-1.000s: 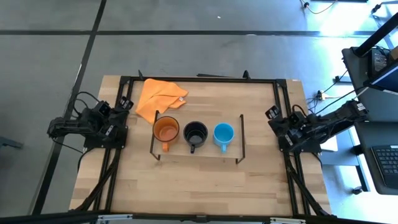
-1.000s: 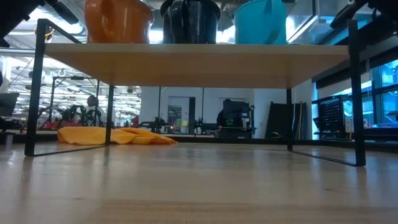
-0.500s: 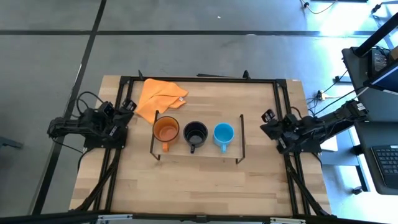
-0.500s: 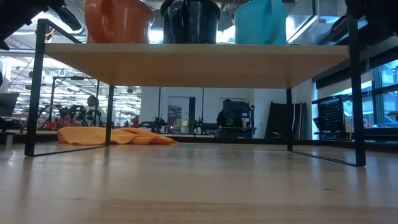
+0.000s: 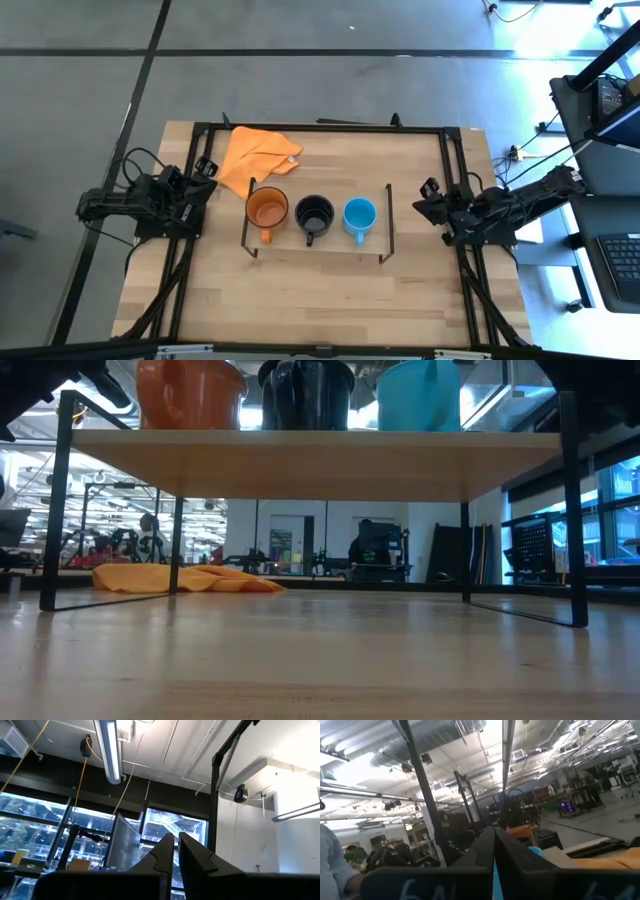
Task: Stack small to large cups/mugs on shelf
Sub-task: Return to Home Position
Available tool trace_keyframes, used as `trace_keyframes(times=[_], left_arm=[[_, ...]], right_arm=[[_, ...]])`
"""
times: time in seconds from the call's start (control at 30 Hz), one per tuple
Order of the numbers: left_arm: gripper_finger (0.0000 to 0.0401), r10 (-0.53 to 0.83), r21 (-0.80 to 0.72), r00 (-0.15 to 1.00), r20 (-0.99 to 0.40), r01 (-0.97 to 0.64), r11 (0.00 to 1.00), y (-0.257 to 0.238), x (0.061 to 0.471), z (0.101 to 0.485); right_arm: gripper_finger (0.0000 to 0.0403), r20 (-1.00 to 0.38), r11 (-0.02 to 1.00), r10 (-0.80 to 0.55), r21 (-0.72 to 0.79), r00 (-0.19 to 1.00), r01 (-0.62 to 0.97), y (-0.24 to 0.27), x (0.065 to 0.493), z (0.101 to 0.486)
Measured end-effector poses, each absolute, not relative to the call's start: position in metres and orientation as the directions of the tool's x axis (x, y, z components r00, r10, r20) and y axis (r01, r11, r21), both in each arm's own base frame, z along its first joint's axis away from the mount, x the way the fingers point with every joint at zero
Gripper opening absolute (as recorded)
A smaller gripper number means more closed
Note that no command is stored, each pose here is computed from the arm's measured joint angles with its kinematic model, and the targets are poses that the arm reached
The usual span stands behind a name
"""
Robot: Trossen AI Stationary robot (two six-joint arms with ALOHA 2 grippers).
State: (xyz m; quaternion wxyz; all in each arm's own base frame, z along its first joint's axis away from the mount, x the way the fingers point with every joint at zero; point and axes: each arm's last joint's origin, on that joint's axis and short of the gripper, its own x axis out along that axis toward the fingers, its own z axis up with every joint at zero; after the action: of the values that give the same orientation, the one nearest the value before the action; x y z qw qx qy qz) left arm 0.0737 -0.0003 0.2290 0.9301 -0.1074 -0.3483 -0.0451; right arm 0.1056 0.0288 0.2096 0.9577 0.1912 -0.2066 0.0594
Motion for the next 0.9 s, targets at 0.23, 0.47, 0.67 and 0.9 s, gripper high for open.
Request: trace_keyframes(times=[0.23, 0.47, 0.67, 0.9], left_arm=[[0.002, -0.009, -0.174, 0.777, 0.63, 0.153, 0.973, 0.0, 0.076, 0.226], [0.002, 0.064, -0.206, 0.824, 0.562, 0.064, 0.976, 0.002, 0.081, 0.22], [0.002, 0.142, -0.202, 0.857, 0.496, -0.046, 0.978, 0.004, 0.084, 0.214], [0.002, 0.145, -0.21, 0.932, 0.331, -0.077, 0.975, 0.004, 0.092, 0.198]], right_arm=[[0.0014, 0.385, 0.904, 0.015, 0.389, 0.923, -0.177, 0.026, 0.099, 0.206], [0.0014, 0.367, 0.934, 0.017, 0.326, 0.93, -0.145, 0.025, 0.096, 0.204], [0.0014, 0.328, 0.973, 0.024, 0.207, 0.944, -0.097, 0.025, 0.095, 0.2], [0.0014, 0.222, 0.982, 0.035, 0.175, 0.974, -0.075, 0.026, 0.098, 0.189]])
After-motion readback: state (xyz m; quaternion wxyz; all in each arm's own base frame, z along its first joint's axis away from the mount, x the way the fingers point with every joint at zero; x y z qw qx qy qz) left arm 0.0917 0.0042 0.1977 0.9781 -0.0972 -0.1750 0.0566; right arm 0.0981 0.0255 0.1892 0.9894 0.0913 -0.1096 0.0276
